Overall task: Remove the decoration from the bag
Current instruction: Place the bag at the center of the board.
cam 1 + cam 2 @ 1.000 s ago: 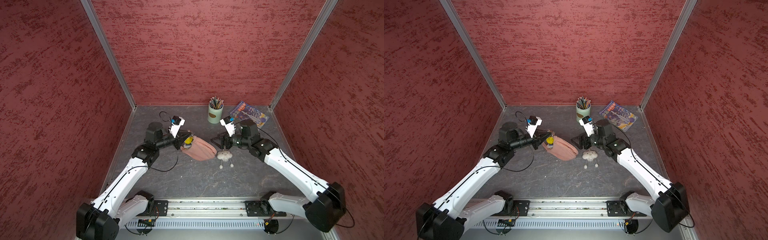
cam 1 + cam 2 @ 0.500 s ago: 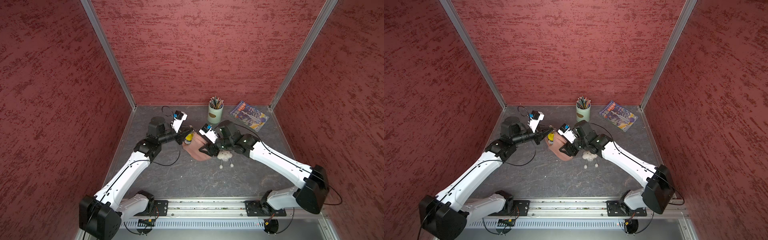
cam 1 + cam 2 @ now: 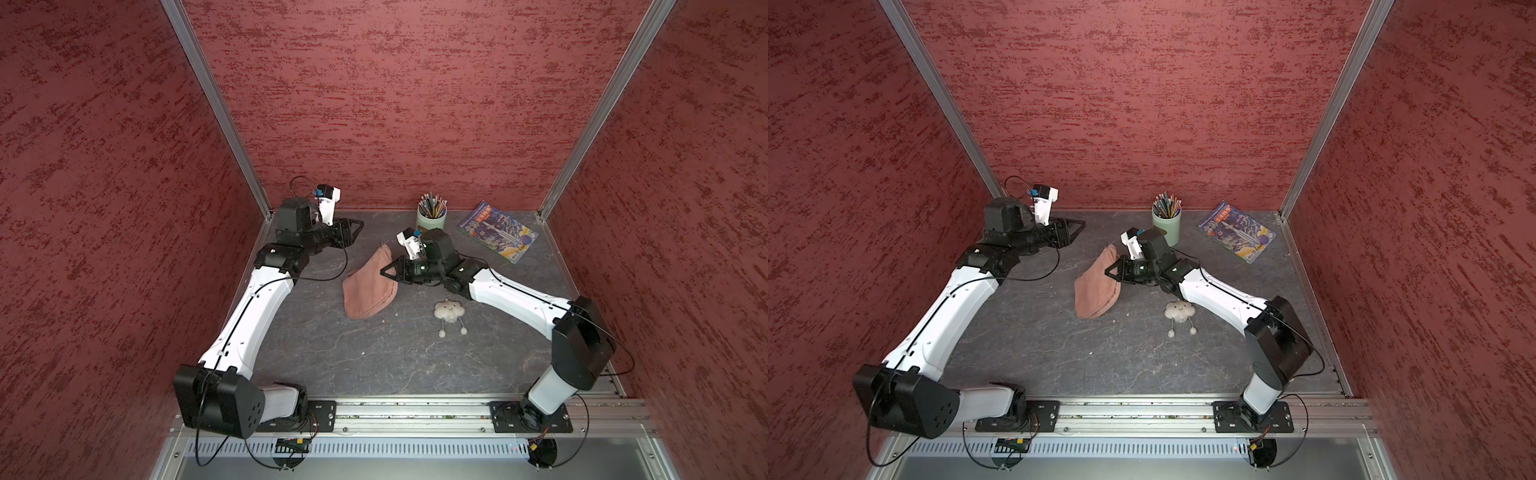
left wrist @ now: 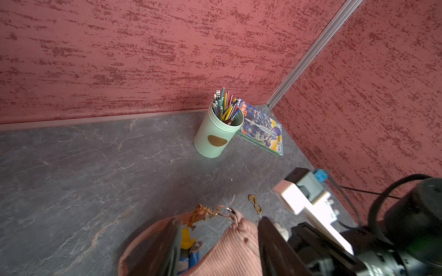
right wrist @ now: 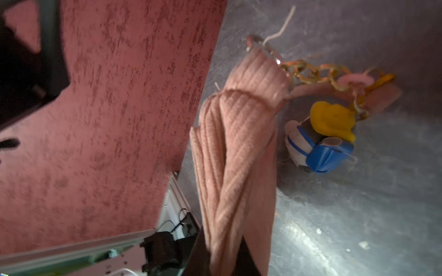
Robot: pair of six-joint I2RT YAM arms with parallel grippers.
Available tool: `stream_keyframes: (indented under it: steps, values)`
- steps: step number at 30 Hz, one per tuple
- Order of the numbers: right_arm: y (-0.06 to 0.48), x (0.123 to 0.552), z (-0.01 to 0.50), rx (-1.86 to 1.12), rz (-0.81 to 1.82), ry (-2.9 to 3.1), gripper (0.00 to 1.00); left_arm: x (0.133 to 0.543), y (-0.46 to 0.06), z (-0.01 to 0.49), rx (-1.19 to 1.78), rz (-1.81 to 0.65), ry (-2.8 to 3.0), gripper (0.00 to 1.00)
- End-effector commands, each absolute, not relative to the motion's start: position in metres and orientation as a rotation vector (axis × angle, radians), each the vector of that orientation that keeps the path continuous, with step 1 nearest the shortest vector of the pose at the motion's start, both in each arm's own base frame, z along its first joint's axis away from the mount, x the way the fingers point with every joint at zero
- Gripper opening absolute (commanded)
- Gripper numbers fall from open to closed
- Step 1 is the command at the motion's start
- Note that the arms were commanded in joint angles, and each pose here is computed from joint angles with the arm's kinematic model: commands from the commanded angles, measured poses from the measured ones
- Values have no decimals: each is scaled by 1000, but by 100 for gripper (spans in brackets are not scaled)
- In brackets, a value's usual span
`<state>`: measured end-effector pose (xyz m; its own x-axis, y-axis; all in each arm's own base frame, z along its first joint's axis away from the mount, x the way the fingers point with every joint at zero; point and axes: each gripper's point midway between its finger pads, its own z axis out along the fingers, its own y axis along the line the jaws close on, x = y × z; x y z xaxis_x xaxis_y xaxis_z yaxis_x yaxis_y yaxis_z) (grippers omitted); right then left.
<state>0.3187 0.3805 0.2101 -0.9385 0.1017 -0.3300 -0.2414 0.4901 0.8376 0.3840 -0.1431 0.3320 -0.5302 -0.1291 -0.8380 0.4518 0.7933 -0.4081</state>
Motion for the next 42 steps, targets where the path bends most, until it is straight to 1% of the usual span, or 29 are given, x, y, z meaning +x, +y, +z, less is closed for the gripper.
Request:
stream_keyframes:
  steps: [1, 4, 7, 8, 10, 13, 15, 17, 19, 21, 23, 27, 31, 33, 37, 42]
  values:
    - [382, 312, 188, 215, 1580, 2497, 1, 368, -136, 323, 172, -783, 2053, 55]
    - [365, 286, 140, 274, 1422, 2682, 9, 360, -125, 301, 92, -774, 2104, 56]
    - [344, 254, 109, 278, 1323, 2848, 16, 355, -118, 277, 11, -771, 2158, 56]
    - [339, 247, 105, 254, 1296, 2876, 19, 354, -118, 271, -2, -770, 2173, 56]
    - [329, 238, 102, 201, 1232, 2922, 29, 354, -121, 256, -15, -775, 2209, 57]
    - [316, 235, 99, 87, 1083, 2971, 47, 355, -126, 232, -2, -731, 2277, 58]
    - [300, 242, 101, -12, 931, 2956, 53, 353, -131, 215, 29, -681, 2328, 59]
    - [279, 264, 112, -88, 725, 2872, 55, 352, -131, 199, 53, -620, 2373, 61]
    - [266, 287, 127, -150, 621, 2792, 56, 350, -128, 182, 53, -573, 2410, 61]
    - [267, 306, 138, -216, 595, 2720, 56, 348, -128, 163, 49, -542, 2456, 63]
    - [278, 320, 148, -257, 625, 2665, 56, 346, -130, 146, 53, -508, 2500, 64]
    - [302, 340, 155, -274, 646, 2608, 61, 349, -131, 117, 74, -396, 2571, 65]
    - [325, 355, 146, -247, 654, 2594, 63, 361, -124, 104, 56, -312, 2573, 65]
    - [333, 367, 140, -231, 635, 2584, 63, 369, -127, 97, 67, -311, 2568, 65]
    - [330, 390, 121, -259, 486, 2574, 61, 376, -135, 77, 101, -311, 2618, 64]
    - [326, 399, 94, -356, 423, 2626, 57, 379, -138, 57, 128, -281, 2661, 63]
